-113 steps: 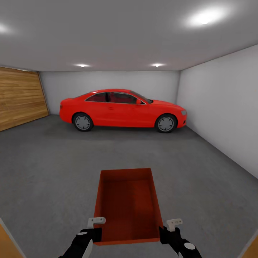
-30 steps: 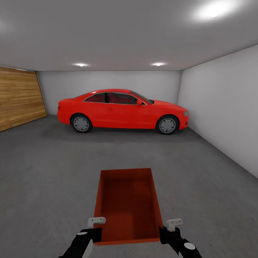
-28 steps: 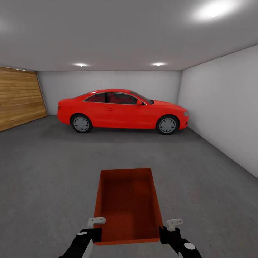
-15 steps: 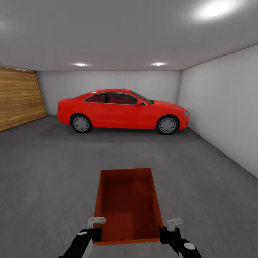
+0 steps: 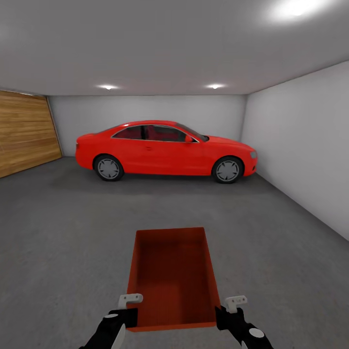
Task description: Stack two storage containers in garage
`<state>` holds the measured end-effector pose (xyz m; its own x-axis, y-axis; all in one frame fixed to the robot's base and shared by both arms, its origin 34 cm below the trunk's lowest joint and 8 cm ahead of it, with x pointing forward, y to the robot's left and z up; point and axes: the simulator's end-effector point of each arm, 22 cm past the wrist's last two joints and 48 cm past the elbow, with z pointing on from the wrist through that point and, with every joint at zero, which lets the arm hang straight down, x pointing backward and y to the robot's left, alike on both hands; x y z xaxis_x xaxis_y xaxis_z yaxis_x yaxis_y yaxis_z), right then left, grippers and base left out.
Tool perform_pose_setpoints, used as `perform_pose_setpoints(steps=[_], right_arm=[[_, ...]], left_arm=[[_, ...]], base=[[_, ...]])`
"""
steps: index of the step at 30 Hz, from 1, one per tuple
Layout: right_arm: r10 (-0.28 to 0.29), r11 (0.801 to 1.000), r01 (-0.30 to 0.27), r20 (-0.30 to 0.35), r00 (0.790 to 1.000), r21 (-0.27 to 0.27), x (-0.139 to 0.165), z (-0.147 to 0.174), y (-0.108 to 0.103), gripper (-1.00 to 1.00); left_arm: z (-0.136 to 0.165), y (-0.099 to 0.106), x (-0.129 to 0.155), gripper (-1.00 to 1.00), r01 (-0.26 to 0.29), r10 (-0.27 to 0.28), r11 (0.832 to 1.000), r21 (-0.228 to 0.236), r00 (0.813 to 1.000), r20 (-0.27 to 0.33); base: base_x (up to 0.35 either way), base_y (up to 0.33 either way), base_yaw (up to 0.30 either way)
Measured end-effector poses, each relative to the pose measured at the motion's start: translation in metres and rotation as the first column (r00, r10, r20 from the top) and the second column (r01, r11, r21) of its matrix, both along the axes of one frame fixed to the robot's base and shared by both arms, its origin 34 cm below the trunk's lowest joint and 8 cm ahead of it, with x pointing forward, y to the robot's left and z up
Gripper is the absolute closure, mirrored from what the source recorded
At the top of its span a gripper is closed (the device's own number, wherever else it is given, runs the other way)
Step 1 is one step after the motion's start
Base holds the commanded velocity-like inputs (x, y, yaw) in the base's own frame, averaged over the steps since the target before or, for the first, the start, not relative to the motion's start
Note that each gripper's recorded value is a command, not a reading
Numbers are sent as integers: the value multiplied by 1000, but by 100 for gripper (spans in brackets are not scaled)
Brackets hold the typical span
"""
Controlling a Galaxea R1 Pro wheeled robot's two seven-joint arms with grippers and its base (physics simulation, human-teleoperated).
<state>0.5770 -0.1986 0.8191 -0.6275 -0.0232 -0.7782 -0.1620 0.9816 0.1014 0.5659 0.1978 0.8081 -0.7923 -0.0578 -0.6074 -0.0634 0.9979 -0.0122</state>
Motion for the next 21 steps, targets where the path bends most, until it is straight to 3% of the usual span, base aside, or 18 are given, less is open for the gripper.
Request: perform_pose_setpoints(steps=[21], right_arm=[[0, 1000, 0, 0, 1000, 0, 0, 0, 0, 100]], left_arm=[[0, 0, 0, 100, 0, 0, 1000, 0, 1000, 0]], base=[[2, 0, 0]])
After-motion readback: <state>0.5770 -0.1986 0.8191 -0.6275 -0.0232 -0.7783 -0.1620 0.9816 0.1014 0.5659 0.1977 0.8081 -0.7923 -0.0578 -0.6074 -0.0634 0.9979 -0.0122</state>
